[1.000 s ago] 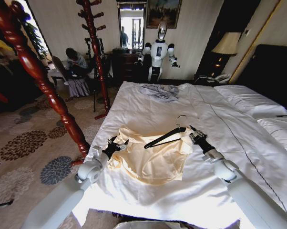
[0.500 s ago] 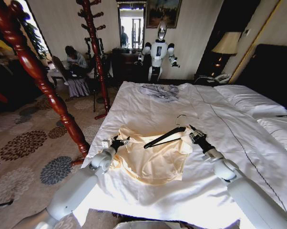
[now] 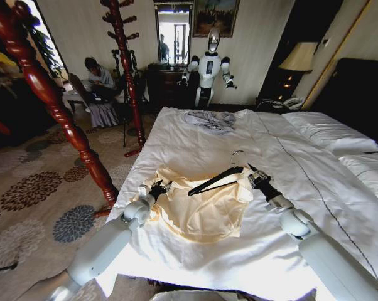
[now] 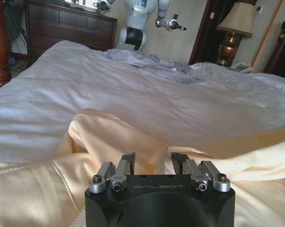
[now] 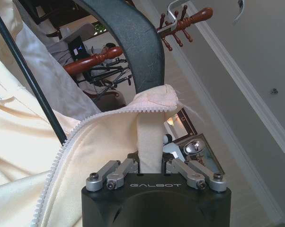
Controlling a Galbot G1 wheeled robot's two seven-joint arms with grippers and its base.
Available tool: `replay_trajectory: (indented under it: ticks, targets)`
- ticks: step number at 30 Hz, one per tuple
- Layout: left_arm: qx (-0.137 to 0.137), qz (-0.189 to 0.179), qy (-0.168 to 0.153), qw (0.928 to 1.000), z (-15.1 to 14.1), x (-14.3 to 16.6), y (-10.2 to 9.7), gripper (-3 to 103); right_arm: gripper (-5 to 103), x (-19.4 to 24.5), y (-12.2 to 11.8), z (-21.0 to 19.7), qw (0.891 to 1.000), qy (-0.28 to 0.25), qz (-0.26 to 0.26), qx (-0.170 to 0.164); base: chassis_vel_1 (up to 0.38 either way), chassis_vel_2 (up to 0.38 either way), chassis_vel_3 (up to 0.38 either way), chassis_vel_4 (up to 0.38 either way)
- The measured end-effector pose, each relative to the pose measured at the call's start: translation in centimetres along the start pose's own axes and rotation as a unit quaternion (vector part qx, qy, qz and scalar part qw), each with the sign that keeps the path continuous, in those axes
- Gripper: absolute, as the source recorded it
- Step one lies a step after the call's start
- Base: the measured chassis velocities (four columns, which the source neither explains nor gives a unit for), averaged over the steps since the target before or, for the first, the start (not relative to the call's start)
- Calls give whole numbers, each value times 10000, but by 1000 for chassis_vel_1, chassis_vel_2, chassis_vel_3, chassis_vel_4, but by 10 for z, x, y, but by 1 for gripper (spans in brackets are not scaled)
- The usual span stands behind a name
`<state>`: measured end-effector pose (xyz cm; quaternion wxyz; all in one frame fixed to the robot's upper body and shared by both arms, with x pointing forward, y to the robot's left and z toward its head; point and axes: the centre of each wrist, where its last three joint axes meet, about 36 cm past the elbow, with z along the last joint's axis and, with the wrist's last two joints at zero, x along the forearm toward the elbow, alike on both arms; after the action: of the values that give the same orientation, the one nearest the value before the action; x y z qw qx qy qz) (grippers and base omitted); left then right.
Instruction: Pick up the clothes from the bed and hang them on the clothes hanger.
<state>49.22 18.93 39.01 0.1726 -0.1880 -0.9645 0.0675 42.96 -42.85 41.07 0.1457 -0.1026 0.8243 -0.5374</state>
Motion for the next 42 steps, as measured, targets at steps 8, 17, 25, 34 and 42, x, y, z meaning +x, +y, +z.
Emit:
replay_trajectory:
  ticks: [8, 17, 25, 34, 42]
  targets:
    - [3, 112, 19, 9999, -3, -7, -8, 11, 20, 1, 0, 1, 10000, 24, 2, 0, 0, 0, 0, 0]
    - [11, 60, 65, 10000, 6, -1, -9, 1, 20, 0, -3, 1, 10000, -2, 7, 31, 0, 0, 0, 0]
    - [-26, 90, -126, 9999, -6, 13, -8, 1, 20, 1, 2, 0, 9999, 136, 54, -32, 0, 0, 0, 0]
    - [181, 79, -653, 9977, -66, 39, 0, 1, 20, -3, -3, 1, 9979, 575, 139, -263, 0, 0, 0, 0]
    - [95, 378, -1195, 9921, -159, 59, -8, 1, 20, -19, -30, -13, 9970, 551, 382, -385, 0, 0, 0, 0]
